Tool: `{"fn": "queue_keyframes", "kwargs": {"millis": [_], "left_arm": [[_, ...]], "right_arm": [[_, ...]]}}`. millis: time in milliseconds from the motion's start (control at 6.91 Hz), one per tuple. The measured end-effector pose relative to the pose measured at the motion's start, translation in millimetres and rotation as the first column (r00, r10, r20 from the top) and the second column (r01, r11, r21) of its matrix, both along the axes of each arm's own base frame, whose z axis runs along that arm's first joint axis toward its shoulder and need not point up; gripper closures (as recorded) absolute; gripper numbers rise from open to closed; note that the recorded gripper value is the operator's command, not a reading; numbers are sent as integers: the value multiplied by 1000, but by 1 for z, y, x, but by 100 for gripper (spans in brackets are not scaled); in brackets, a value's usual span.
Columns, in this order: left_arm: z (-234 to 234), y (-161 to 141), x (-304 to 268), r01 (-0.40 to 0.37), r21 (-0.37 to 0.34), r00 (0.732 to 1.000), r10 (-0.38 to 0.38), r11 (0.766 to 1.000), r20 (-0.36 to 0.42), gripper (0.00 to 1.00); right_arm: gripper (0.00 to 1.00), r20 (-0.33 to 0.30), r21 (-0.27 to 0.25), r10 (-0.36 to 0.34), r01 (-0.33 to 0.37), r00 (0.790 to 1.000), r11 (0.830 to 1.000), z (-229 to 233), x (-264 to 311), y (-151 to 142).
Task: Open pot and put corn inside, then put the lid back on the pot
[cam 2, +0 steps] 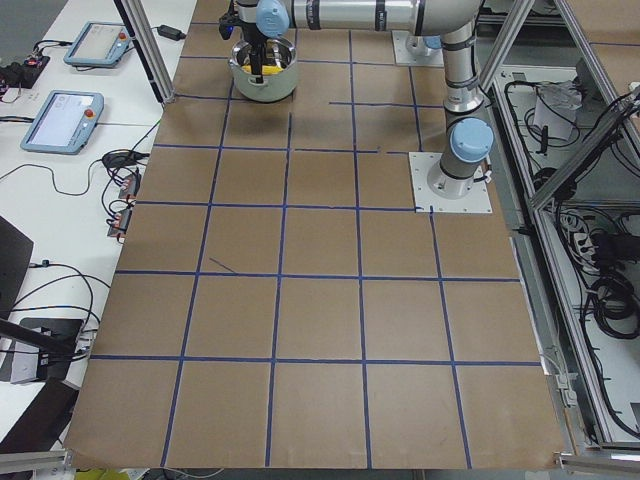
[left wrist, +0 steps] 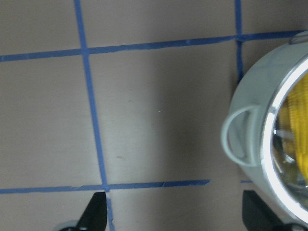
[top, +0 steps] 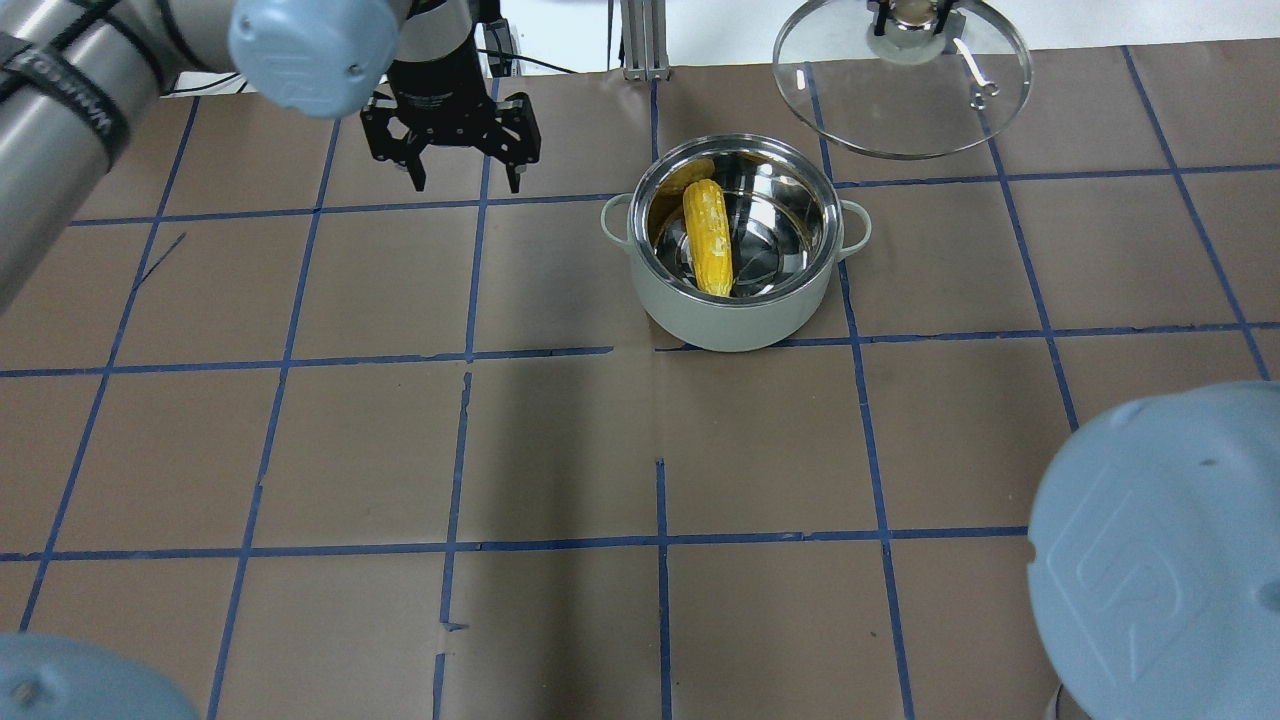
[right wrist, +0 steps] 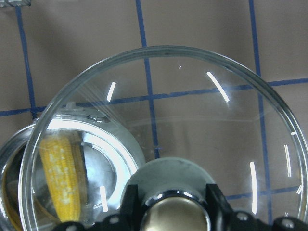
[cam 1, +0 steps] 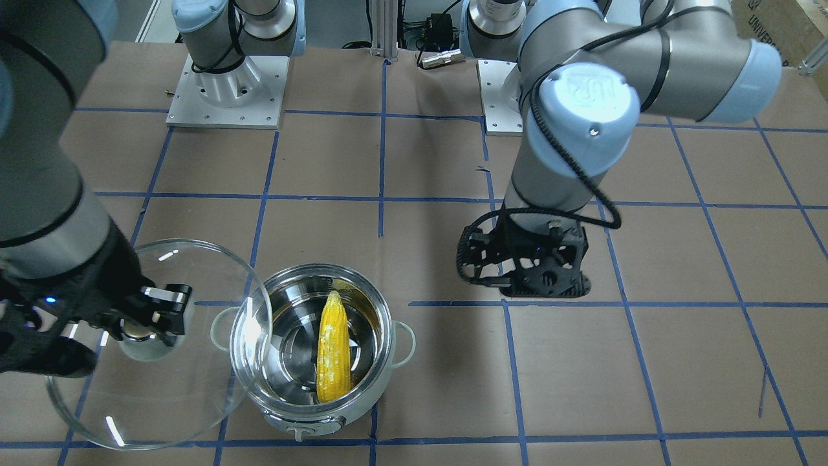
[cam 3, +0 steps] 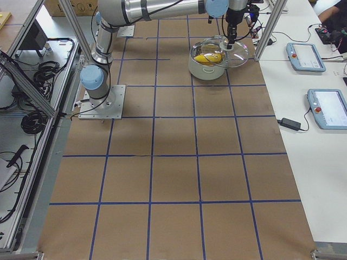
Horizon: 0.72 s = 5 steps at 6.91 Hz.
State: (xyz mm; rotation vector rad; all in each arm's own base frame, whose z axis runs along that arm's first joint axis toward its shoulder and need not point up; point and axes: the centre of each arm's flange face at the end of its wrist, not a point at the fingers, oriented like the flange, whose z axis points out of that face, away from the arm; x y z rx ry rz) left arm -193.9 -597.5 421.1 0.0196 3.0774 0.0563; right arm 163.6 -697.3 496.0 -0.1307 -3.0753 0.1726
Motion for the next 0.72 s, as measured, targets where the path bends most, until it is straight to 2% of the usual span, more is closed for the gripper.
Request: {"fn": "queue_keyframes", "kwargs": {"millis": [289, 434, 579, 724], "left_arm": [[29, 75, 41, -43, -20, 999, 43, 999, 2, 0], [44, 98, 45, -47, -37, 999, 47, 998, 1, 0], [56, 108, 48, -53, -47, 999, 53, 997, -1, 0], [68, 105, 49, -62, -49, 998, 62, 997, -4, 0]], "right_arm": [[93, 0, -9, 19, -19, 1000, 1000, -30, 63, -2], [93, -4, 4, 28, -28, 1000, 1000, -47, 86, -2], [93, -22, 19, 36, -36, 999, 999, -63, 104, 0], [93, -44, 24, 41, -40, 998, 999, -79, 116, 2]]}}
